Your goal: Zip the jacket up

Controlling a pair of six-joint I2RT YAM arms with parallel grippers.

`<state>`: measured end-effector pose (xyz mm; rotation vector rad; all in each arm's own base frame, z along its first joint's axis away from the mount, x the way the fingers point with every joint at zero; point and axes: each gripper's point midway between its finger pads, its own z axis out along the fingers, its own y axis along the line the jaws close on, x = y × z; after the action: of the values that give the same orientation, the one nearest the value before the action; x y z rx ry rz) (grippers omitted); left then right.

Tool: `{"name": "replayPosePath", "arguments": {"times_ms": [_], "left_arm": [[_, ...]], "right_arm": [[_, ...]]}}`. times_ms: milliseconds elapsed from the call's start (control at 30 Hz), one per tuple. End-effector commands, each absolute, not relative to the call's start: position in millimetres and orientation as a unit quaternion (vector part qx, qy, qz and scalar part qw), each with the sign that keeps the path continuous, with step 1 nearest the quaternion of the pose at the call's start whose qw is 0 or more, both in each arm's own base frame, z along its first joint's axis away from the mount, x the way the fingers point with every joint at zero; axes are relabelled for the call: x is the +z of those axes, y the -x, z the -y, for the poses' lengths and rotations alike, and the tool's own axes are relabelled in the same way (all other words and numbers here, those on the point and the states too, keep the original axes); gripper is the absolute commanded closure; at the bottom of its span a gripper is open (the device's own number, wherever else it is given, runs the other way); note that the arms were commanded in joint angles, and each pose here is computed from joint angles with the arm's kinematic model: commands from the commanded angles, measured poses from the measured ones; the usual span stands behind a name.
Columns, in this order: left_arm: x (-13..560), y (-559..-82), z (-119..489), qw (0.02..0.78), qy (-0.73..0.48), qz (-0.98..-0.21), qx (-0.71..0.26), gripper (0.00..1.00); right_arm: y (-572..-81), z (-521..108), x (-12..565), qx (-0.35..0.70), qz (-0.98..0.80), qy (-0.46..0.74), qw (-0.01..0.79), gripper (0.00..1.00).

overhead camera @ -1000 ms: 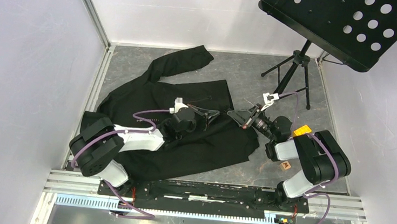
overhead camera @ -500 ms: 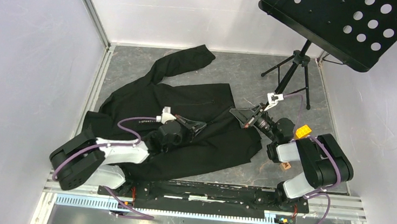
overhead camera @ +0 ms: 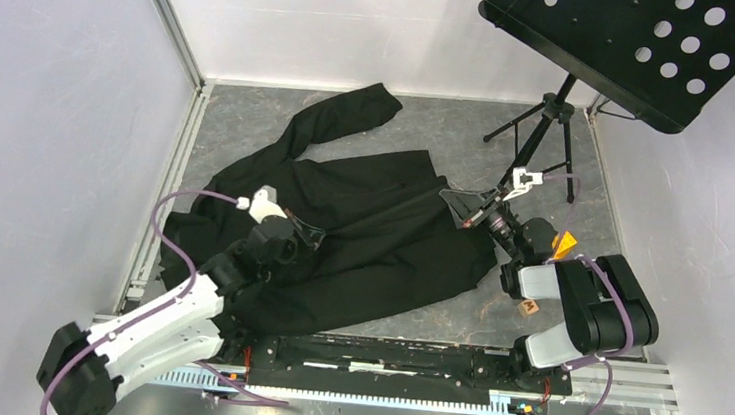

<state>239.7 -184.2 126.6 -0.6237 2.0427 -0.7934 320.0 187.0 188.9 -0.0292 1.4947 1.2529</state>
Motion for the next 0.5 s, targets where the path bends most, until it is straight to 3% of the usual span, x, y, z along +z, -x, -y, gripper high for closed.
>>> {"name": "replayPosePath", "arguments": {"times_ms": [0, 267, 467], "left_arm": [[94.6, -213.2, 96.7, 0.421, 0.233, -0.865, -0.140, 0.98], [136.3, -199.7, 9.9, 0.470, 0.305, -0.828, 0.005, 0.98], [169.0, -185.2, -39.0, 0.525, 0.377, -0.759, 0.081, 0.98]], "right_arm": [[-333.9, -161.4, 218.4, 0.492, -0.586, -0.008, 0.644, 1.00], [-351.3, -142.7, 172.9, 0.421, -0.657, -0.055, 0.624, 1.00], [-360.2, -127.0, 147.5, 0.369, -0.694, -0.082, 0.613, 1.00]]}}
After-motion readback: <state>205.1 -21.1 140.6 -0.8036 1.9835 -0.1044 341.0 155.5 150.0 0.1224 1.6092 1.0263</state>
